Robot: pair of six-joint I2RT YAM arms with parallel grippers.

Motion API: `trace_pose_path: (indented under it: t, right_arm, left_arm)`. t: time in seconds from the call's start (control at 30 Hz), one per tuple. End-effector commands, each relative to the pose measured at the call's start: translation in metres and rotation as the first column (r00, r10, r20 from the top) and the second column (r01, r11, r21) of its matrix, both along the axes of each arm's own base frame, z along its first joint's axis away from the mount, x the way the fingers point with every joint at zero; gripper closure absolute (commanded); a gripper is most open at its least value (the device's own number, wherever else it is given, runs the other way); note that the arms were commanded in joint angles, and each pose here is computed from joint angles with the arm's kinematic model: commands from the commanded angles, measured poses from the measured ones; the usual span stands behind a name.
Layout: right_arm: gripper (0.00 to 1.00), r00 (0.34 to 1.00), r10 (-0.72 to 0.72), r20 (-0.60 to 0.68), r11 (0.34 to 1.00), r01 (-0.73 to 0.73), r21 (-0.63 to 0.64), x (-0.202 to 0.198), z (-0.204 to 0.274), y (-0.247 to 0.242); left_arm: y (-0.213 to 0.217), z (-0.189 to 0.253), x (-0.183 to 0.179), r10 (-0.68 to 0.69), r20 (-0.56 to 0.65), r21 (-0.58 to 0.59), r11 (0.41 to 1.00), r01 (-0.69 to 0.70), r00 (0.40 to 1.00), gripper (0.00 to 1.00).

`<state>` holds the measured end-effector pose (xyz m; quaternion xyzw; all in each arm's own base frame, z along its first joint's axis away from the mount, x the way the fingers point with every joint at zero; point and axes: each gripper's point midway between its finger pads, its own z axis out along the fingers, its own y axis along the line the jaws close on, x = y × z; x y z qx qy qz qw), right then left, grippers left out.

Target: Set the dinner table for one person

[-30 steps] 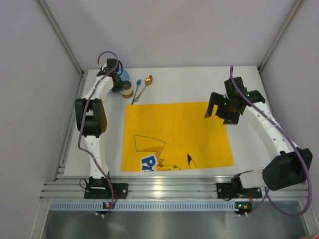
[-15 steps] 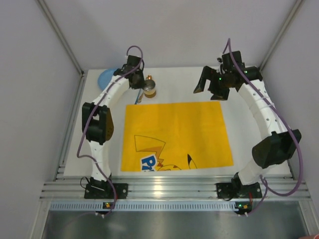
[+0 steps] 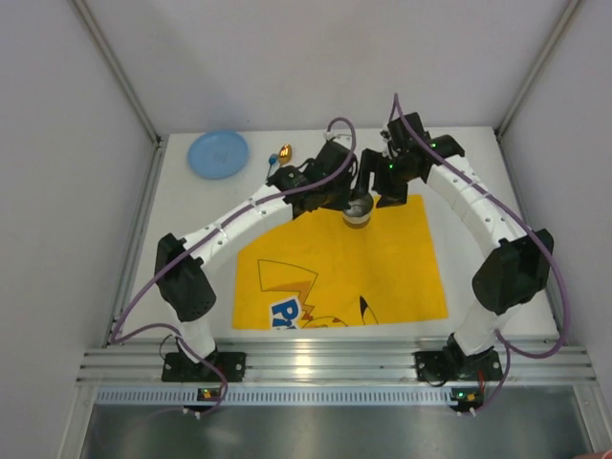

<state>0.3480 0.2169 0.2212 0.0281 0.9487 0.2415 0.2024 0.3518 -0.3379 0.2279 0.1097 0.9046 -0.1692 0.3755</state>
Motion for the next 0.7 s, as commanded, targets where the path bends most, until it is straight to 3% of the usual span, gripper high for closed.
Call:
trace_pose_path:
  t: [0.0,0.13,0.17,0.23,0.27,0.3,0.4,0.43,0.53,0.67]
  right_arm:
    - [0.3,0.999,-0.034,0.012,0.996,0.035,-0.084,-0.014,-0.015,-0.013]
    - [0.72,0.999,-0.052,-0.002,0.985,0.051,-0.167,-0.032,-0.033,-0.027]
    - [0.88,0.998,-0.056,0.0,0.982,0.055,-0.18,-0.035,-0.035,-0.03]
    - [1.0,0.998,-0.068,0.003,0.975,0.067,-0.213,-0.041,-0.038,-0.037]
    - [1.0,0.997,-0.071,0.001,0.972,0.07,-0.223,-0.043,-0.04,-0.039]
    - [1.0,0.997,-0.077,0.006,0.969,0.076,-0.236,-0.044,-0.041,-0.042]
    - [1.0,0.995,-0.098,0.03,0.959,0.102,-0.263,-0.043,-0.037,-0.05]
    - [1.0,0.994,-0.102,0.034,0.956,0.107,-0.273,-0.042,-0.037,-0.052]
    - [1.0,0.992,-0.118,0.052,0.941,0.128,-0.312,-0.035,-0.034,-0.063]
    - [1.0,0.987,-0.152,0.053,0.919,0.161,-0.359,-0.025,-0.036,-0.085]
  left_arm:
    - [-0.002,0.016,-0.019,0.037,0.032,0.003,0.999,-0.037,0.999,1.0]
    - [-0.013,0.021,-0.034,0.03,0.035,0.023,0.999,-0.03,0.999,1.0]
    - [-0.014,0.021,-0.035,0.036,0.035,0.027,0.999,-0.037,0.999,1.0]
    - [-0.018,0.021,-0.034,0.053,0.036,0.037,0.998,-0.054,0.998,1.0]
    - [-0.018,0.022,-0.034,0.054,0.029,0.045,0.997,-0.055,0.998,0.99]
    - [-0.019,0.015,-0.033,0.056,0.02,0.063,0.996,-0.057,0.998,0.93]
    - [-0.012,0.01,-0.031,0.093,0.022,0.103,0.99,-0.095,0.995,0.54]
    - [-0.007,0.01,-0.029,0.119,0.031,0.11,0.986,-0.122,0.992,0.31]
    - [0.018,0.01,-0.015,0.179,0.067,0.142,0.972,-0.187,0.982,0.15]
    - [0.055,0.007,0.007,0.234,0.048,0.114,0.964,-0.238,0.971,0.1]
